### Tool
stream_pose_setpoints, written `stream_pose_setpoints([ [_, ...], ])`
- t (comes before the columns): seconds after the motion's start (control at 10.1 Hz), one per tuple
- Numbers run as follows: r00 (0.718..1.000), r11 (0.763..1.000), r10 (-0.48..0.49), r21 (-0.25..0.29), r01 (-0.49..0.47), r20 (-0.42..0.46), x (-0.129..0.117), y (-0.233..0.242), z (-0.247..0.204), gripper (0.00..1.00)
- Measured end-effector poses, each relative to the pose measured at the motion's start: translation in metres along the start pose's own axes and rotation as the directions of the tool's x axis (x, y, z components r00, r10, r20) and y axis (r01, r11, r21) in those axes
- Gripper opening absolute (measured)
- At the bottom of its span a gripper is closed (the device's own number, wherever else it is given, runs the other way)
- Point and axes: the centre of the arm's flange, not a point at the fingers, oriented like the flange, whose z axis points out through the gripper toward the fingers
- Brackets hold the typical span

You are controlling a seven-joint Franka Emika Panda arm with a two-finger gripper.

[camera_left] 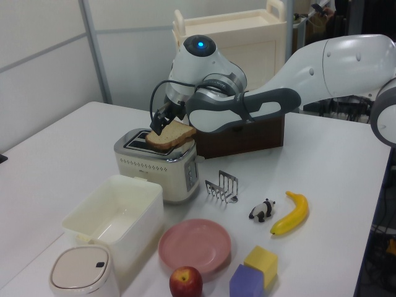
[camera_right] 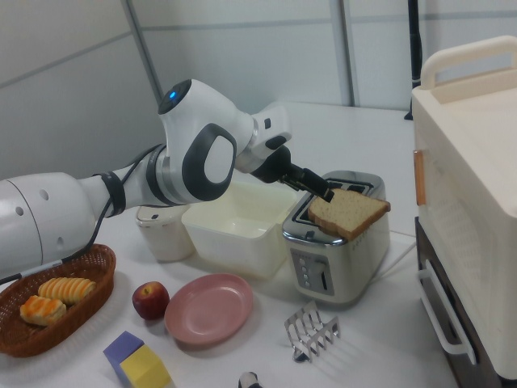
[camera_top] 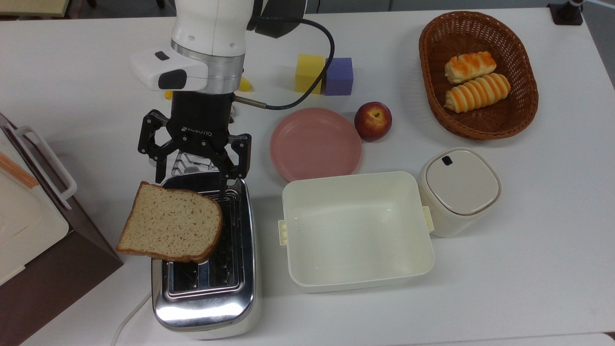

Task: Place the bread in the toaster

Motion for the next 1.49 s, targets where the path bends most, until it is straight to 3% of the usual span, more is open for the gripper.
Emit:
stream_pose_setpoints([
  [0.4, 0.999, 0.999, -0.035, -0.025, 0.035, 0.005, -0.004, -0.002, 0.010, 1.00],
  [0.89, 0.999, 0.999, -0.050, -0.006, 0.050, -0.022, -0.007, -0.011, 0.023, 1.00],
  [1.49, 0.994, 0.994, -0.110, -0.018, 0.110, -0.002, -0.019, -0.026, 0.041, 1.00],
])
